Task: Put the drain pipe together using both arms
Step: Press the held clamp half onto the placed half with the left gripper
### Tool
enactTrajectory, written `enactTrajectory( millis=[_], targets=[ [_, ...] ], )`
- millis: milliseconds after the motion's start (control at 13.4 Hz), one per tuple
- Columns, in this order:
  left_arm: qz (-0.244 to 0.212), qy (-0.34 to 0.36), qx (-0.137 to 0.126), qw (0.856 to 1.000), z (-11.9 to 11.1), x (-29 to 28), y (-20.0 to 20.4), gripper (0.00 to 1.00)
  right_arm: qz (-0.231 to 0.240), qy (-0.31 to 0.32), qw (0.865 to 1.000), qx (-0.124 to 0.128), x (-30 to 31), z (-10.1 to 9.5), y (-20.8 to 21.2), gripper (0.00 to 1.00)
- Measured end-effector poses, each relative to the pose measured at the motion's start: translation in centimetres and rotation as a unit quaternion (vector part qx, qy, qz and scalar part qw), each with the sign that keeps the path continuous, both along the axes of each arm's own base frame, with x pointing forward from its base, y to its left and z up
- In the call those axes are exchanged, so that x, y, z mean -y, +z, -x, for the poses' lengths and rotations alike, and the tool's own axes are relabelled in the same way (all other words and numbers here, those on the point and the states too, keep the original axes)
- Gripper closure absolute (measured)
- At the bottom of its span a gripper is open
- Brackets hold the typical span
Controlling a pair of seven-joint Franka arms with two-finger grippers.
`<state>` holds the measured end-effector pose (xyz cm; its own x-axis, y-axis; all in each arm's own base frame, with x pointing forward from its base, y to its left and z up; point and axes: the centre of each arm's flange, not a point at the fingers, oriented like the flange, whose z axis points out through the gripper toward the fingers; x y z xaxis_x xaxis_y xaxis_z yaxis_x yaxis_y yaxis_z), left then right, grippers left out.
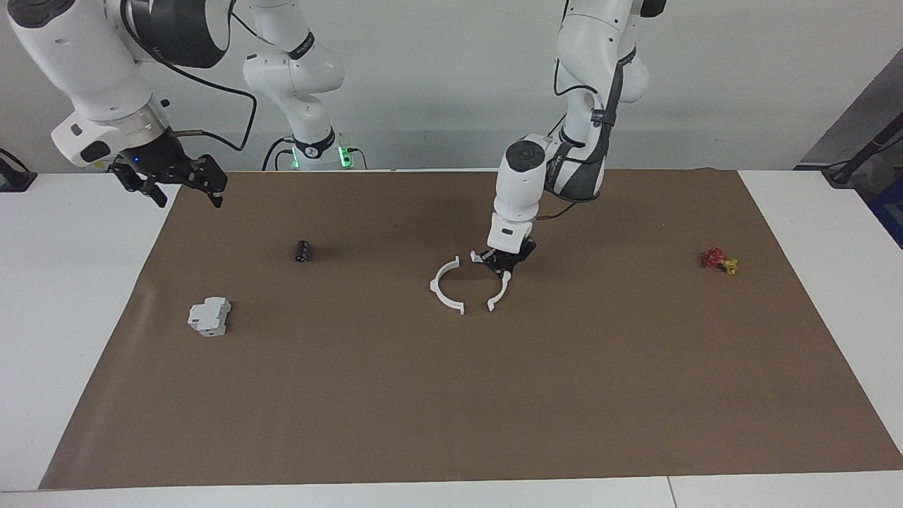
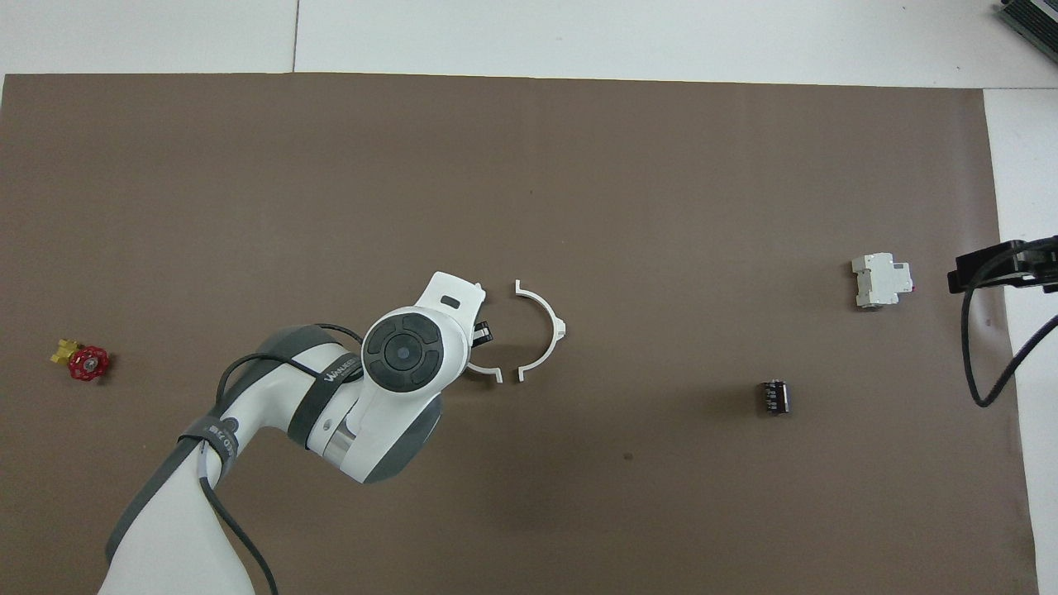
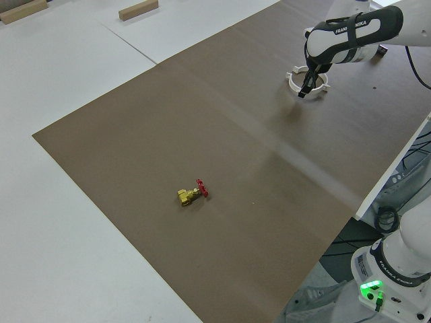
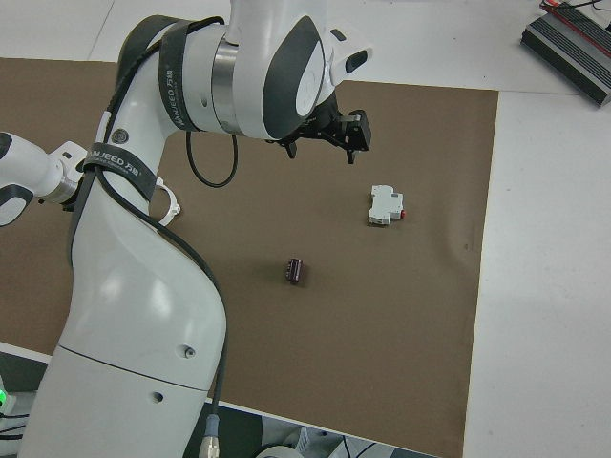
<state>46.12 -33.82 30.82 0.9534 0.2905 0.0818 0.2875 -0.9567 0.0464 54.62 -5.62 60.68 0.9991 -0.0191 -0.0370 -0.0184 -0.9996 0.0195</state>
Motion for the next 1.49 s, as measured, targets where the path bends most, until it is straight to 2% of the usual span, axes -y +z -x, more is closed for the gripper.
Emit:
enactTrajectory(
  millis=[224, 447, 1118, 1490],
  targets=[
    [0.013, -0.015, 0.017, 1.000, 0.5, 1.5, 0.2, 0.79, 0.000, 0.001, 1.000, 0.001, -0.1, 0.1, 0.2, 0.00],
    [0.007, -0.034, 0.029, 0.999, 0.7, 2.0, -0.5, 0.79, 0.000, 0.001, 1.000, 0.001, -0.1, 0.1, 0.2, 0.00],
    [0.011, -0.045, 0.049, 0.998, 0.3, 2.1, -0.5, 0.79, 0.000, 0.001, 1.000, 0.001, -0.1, 0.1, 0.2, 0.00],
    [-0.002, -0.058, 0.050, 0.997, 0.4, 2.1, -1.3, 0.79, 0.000, 0.001, 1.000, 0.001, -0.1, 0.1, 0.2, 0.00]
  ],
)
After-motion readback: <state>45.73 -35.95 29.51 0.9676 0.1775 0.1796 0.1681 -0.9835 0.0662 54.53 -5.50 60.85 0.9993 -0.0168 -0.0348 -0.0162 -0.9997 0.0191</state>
